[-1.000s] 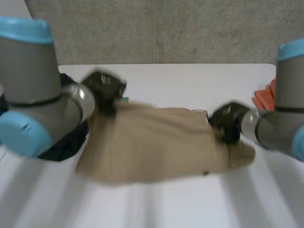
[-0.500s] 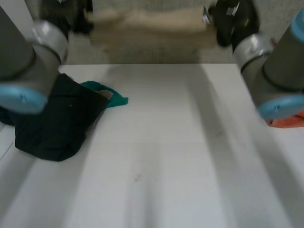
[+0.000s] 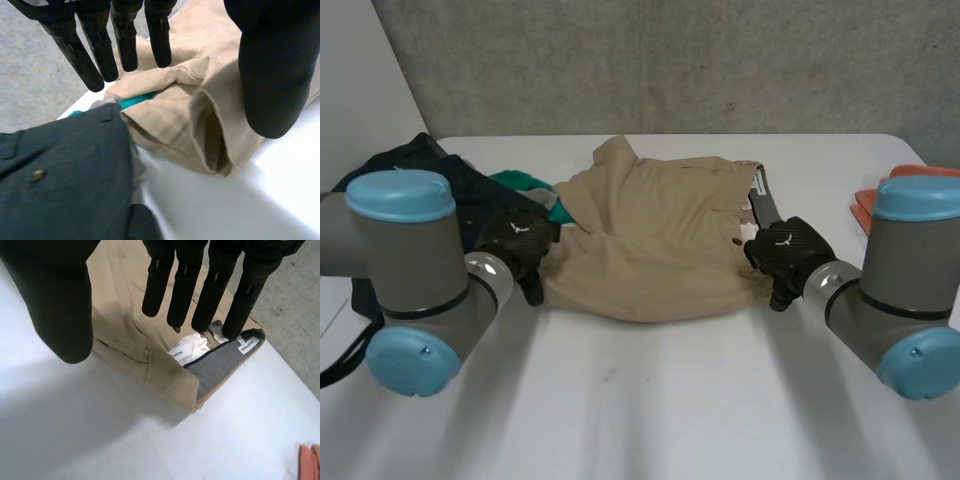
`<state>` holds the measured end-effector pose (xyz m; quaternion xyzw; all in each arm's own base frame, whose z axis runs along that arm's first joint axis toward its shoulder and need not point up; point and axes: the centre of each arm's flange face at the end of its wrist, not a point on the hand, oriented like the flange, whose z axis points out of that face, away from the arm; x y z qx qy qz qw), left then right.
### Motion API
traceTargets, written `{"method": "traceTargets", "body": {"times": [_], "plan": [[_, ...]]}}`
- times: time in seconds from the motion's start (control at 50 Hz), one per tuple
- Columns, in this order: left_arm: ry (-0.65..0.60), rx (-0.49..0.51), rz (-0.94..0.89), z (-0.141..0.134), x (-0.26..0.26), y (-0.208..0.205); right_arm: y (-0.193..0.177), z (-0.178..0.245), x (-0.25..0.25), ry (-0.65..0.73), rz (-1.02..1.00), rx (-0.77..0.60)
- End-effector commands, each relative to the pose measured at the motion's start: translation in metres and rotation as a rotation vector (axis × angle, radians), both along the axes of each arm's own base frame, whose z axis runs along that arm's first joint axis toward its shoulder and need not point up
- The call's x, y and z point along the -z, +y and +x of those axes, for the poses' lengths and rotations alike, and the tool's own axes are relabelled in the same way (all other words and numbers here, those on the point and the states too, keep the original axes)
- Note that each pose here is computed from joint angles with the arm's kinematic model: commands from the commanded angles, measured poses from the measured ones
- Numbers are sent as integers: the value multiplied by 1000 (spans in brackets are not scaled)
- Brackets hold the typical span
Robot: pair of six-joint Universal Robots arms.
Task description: Fold the laundry.
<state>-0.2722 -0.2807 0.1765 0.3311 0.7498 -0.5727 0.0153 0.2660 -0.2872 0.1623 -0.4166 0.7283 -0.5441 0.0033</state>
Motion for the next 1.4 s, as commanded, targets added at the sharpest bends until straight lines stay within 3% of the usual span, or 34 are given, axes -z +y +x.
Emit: {"method": "traceTargets", "body": {"times": [0.02,0.24,0.44,0.54,0.78,1.16,1.4], "plan": [[-18,-18,32,15,-8,25,16,-11,-17,-13,89,37],[-41,106,156,14,-4,83,20,-19,-3,111,79,-75],[-117,132,338,11,28,91,12,-18,11,98,69,-77],[-120,125,357,9,38,80,11,-18,13,95,73,-74],[-87,1,177,2,27,27,15,-16,15,95,79,-81],[-81,1,-2,-19,24,-7,1,-11,17,58,-20,-48],[-141,57,35,-35,40,-8,-10,-6,26,58,-43,-43]]}}
